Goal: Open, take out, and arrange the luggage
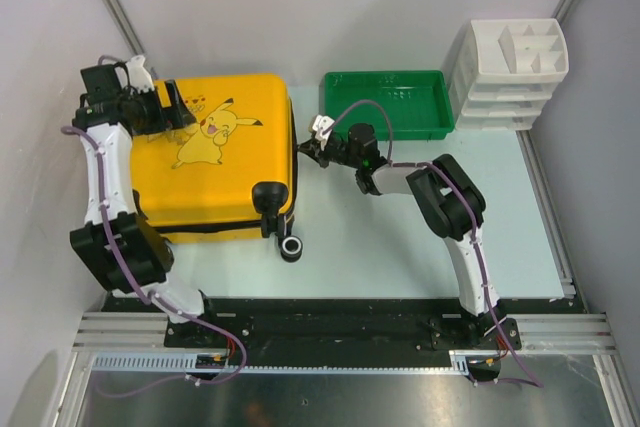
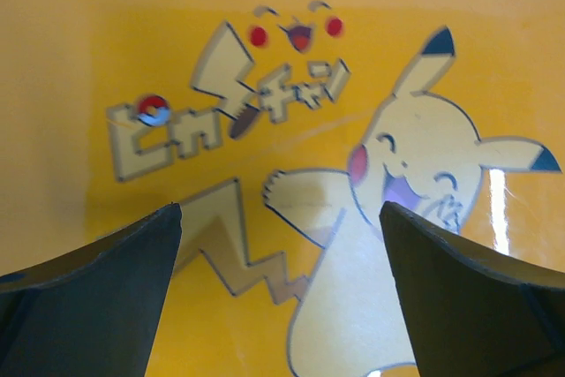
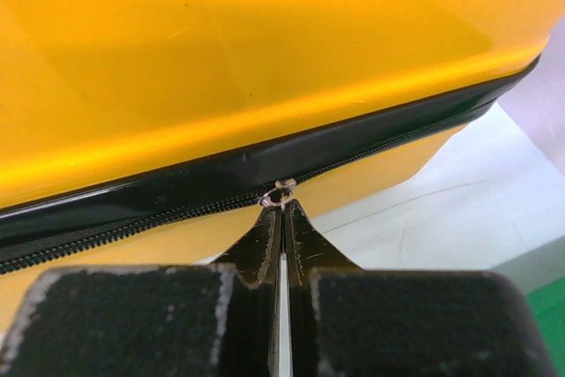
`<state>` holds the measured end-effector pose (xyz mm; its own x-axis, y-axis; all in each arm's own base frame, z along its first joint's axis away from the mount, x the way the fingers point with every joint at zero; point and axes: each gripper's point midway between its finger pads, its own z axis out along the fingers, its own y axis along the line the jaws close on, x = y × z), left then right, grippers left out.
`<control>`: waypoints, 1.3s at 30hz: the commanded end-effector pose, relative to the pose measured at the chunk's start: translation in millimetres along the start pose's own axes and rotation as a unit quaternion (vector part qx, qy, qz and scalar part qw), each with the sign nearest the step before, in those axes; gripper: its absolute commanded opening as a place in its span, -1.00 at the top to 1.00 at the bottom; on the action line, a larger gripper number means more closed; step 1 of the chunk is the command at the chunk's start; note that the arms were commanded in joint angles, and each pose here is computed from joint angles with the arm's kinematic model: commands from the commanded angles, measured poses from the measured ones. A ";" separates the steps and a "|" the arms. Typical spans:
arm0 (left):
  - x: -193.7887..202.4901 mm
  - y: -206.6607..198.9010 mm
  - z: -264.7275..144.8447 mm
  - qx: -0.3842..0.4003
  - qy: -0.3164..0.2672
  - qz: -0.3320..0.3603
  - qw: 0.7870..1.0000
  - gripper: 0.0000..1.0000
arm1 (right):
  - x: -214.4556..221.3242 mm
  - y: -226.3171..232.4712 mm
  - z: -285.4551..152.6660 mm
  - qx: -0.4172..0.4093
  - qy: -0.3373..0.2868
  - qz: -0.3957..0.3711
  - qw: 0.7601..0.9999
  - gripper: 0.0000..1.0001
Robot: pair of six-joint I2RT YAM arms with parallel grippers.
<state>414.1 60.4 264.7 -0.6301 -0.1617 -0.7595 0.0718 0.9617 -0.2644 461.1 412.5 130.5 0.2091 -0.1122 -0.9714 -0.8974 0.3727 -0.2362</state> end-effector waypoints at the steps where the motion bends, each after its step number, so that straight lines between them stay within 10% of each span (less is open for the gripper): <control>1: -37.4 38.1 -10.7 -0.070 -0.026 -0.007 0.997 -0.99 | -42.3 -25.0 -4.6 0.014 -0.037 -0.016 0.999 1.00; 12: -29.7 102.9 34.7 -0.100 0.007 -0.063 0.993 -0.99 | -47.2 12.1 -3.4 -0.057 -0.030 -0.016 0.998 1.00; 22: 15.4 -4.9 98.3 0.114 0.079 0.014 0.990 -0.97 | -55.6 53.8 -12.4 -0.121 -0.022 -0.003 0.992 1.00; 30: 32.8 -51.3 134.1 0.132 0.115 0.091 0.980 -1.00 | -59.2 114.9 -32.6 -0.163 -0.004 0.041 0.986 1.00; 39: -73.5 -59.1 8.4 0.025 -0.046 0.191 0.980 -0.99 | -81.5 164.3 -10.7 -0.150 -0.022 0.083 0.985 1.00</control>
<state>523.8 27.0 264.9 -0.5563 0.0889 -0.8262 0.2625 0.9621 -0.0732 353.7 417.5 119.3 -0.0028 -0.1785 -0.9839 -0.9720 0.2318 -0.0393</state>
